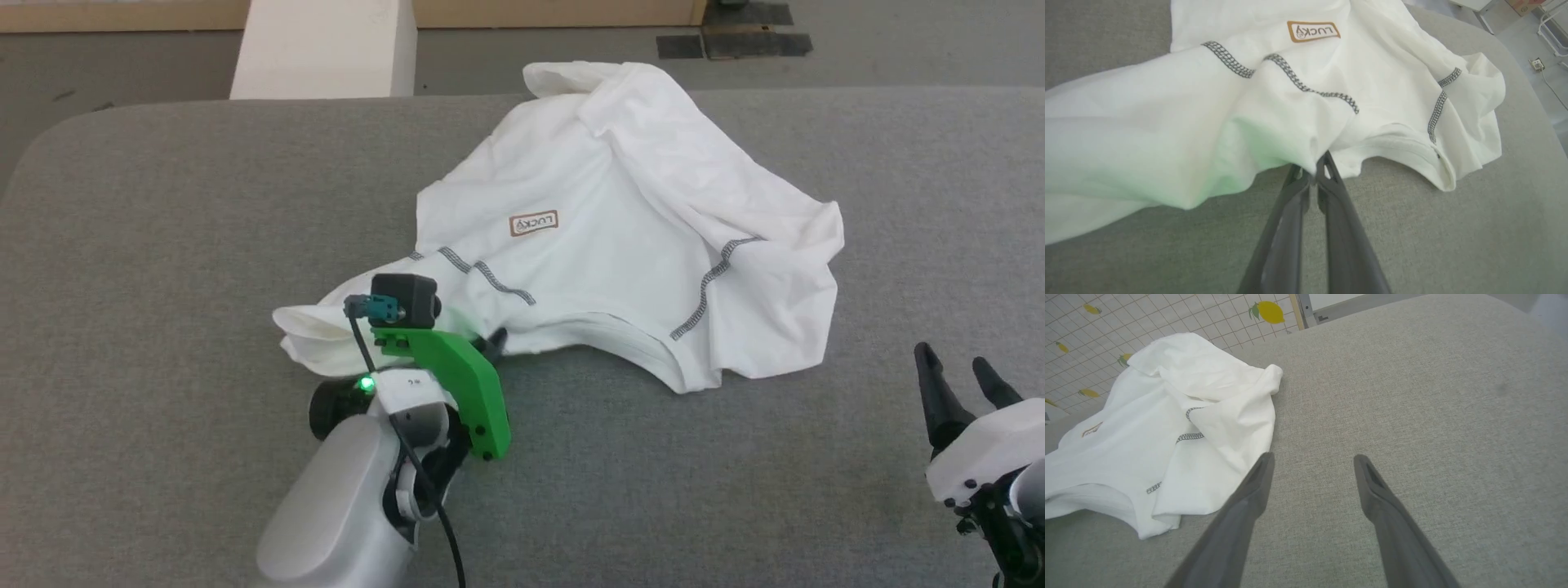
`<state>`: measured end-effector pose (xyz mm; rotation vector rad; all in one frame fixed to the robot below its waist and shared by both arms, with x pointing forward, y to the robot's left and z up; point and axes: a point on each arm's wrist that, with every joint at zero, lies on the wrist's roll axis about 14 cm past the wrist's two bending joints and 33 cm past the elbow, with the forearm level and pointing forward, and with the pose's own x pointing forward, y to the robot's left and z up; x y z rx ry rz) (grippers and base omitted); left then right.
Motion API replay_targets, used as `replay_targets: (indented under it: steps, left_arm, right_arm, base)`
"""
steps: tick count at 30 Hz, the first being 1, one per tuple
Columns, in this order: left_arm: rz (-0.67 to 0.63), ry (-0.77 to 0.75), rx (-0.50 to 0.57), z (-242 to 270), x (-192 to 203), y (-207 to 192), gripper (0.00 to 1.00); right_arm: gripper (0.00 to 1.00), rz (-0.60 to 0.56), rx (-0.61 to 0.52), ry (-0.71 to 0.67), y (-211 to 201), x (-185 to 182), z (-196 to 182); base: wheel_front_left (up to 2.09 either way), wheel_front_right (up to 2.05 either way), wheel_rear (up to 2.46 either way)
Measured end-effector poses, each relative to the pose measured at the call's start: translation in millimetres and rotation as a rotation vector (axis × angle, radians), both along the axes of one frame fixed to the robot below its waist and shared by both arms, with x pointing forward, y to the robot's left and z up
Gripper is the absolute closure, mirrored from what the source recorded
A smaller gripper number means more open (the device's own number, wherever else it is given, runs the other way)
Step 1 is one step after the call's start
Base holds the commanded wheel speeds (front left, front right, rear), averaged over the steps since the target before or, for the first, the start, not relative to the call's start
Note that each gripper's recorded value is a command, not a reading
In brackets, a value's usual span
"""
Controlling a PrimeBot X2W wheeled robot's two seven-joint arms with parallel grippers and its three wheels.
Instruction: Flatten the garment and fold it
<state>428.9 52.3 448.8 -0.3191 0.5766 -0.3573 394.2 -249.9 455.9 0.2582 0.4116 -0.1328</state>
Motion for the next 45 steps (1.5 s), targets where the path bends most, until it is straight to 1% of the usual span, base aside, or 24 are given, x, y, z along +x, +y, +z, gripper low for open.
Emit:
replay_targets:
  steps: [4,9,10,13,14,15,16,21,24,26,29,30,33,36,43,44,45]
  left_arm:
    - [-0.045,0.081,0.015,-4,-31,8,1.00]
    - [-0.077,0.289,0.048,-33,-90,21,1.00]
    - [-0.066,0.382,0.039,-45,-114,24,1.00]
    - [-0.057,0.434,0.011,-50,-126,24,1.00]
    - [-0.052,0.433,0.004,-49,-126,24,0.95]
    - [-0.047,0.428,-0.002,-47,-125,24,0.43]
    - [-0.035,0.420,-0.009,-45,-123,25,0.00]
    - [0.051,0.321,-0.088,-17,-102,37,0.00]
    - [0.137,0.236,-0.148,5,-89,54,0.00]
    - [0.196,0.171,-0.148,15,-83,69,0.00]
    - [0.270,0.083,-0.097,19,-78,91,0.00]
    - [0.284,0.084,-0.071,15,-80,95,0.00]
    - [0.299,0.155,-0.031,-7,-90,96,0.00]
    - [0.285,0.195,-0.006,-18,-93,91,0.00]
    - [0.227,0.234,0.042,-28,-76,77,0.00]
    - [0.222,0.242,0.049,-31,-74,76,0.07]
    - [0.219,0.248,0.051,-32,-74,75,0.59]
  right_arm:
    - [0.00,0.026,0.008,-0.006,9,2,2]
    - [0.00,0.070,0.019,-0.014,25,5,3]
    - [0.00,0.092,0.024,-0.022,33,8,5]
    - [0.00,0.107,0.026,-0.025,39,10,6]
    - [0.00,0.110,0.027,-0.026,40,9,6]
    - [0.00,0.111,0.027,-0.027,40,9,7]
    - [0.00,0.111,0.026,-0.028,40,9,7]
    - [0.00,0.103,0.024,-0.038,37,6,11]
    - [0.00,0.095,0.021,-0.042,34,3,13]
    - [0.00,0.088,0.018,-0.038,31,-1,12]
    - [0.00,0.077,0.016,-0.036,27,-4,12]
    - [0.00,0.074,0.015,-0.036,26,-4,13]
    - [0.00,0.071,0.014,-0.031,25,-5,11]
    - [0.00,0.073,0.016,-0.018,25,-6,8]
    - [0.00,0.079,0.019,-0.003,27,-6,3]
    - [0.00,0.076,0.019,-0.003,26,-7,3]
    - [0.00,0.072,0.018,-0.001,25,-7,2]
  base:
    - [0.00,0.00,0.00]
    - [0.00,0.00,0.00]
    - [0.00,0.00,0.00]
    - [0.00,0.00,0.00]
    - [0.00,0.00,0.00]
    - [0.00,0.00,0.00]
    - [0.00,0.00,0.00]
    - [0.00,0.00,0.00]
    - [0.00,0.00,0.00]
    - [0.00,0.00,0.00]
    - [0.00,0.00,0.00]
    - [0.00,0.00,0.00]
    - [0.00,0.00,0.00]
    - [0.00,0.00,0.00]
    - [0.00,0.00,0.00]
    - [0.00,0.00,0.00]
    - [0.00,0.00,0.00]
